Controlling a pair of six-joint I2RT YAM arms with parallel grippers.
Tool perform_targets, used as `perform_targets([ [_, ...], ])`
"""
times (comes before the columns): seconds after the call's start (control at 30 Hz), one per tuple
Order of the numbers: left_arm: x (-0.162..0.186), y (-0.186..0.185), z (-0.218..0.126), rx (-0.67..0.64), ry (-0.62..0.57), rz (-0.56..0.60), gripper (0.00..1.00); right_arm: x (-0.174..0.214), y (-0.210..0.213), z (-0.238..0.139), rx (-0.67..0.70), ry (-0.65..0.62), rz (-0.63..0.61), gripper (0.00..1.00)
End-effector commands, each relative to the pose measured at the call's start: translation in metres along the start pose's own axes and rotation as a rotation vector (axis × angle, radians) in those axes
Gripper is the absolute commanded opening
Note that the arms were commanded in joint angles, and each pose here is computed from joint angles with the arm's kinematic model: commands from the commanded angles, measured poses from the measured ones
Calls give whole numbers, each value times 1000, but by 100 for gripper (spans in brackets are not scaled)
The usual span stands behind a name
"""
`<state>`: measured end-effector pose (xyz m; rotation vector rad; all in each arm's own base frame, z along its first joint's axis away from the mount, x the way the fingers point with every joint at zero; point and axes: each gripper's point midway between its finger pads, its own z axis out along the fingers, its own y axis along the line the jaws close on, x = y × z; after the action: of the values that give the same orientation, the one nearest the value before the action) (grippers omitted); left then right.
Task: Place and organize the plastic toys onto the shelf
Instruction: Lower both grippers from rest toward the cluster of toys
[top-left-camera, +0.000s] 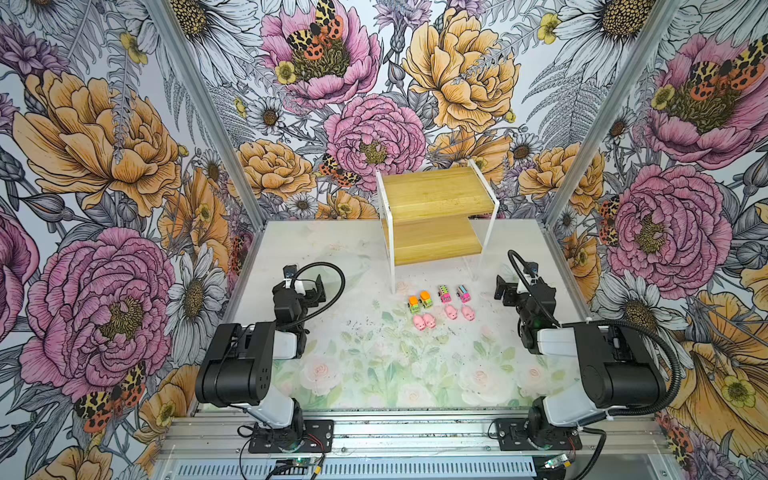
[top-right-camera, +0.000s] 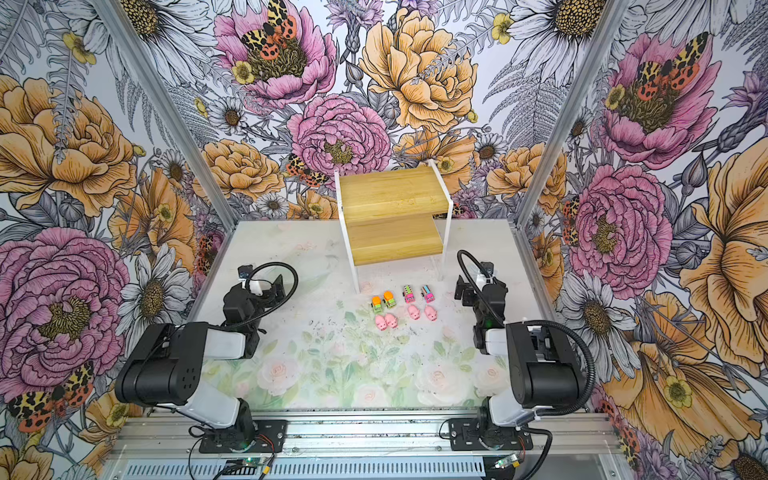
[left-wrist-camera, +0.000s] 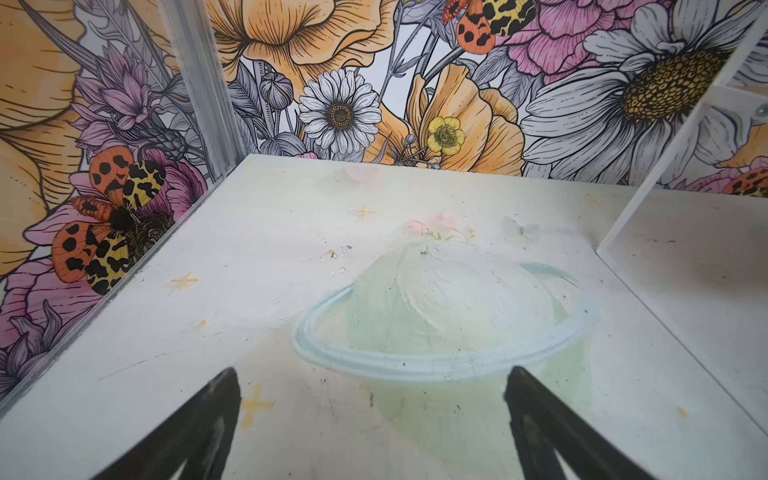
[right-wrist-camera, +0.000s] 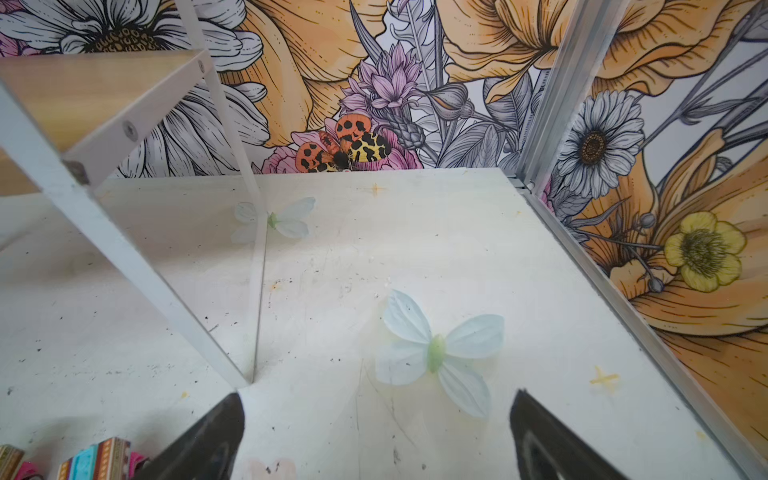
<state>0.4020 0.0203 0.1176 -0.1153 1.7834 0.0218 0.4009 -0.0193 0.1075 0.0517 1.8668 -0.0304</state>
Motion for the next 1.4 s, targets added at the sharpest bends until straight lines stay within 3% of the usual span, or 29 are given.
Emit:
perform_targets([
  [0.0, -12, -4, 1, 36, -28, -10, 99, -4, 1, 2, -6, -12, -1, 99],
  [0.27, -12, -7, 1, 47, -28, -2, 99, -4, 1, 2, -7, -14, 4, 99],
  [0.33, -15, -5, -2, 36, -45, -6, 99, -6, 1, 0, -7, -19, 2, 95],
  [0.5, -44, -2, -23, -5, -83, -4, 99, -40, 3, -17, -18, -14, 6, 91],
  [0.67, -84, -39, -53, 138, -47, -100, 99, -76, 34, -61, -189, -12, 90, 84],
  [0.8, -94, -79, -84, 217, -82, -141, 99, -68, 67, -92, -311, -3, 151, 82],
  [0.93, -73, -104, -100, 299, -39, -233, 99, -34, 92, -101, -379, 60, 200, 78],
  [1.13, -23, -131, -110, 328, 58, -216, 99, 15, 111, -94, -388, 178, 243, 75],
  [1.37, 17, -145, -104, 369, 139, -276, 99, 30, 115, -81, -337, 224, 315, 70],
])
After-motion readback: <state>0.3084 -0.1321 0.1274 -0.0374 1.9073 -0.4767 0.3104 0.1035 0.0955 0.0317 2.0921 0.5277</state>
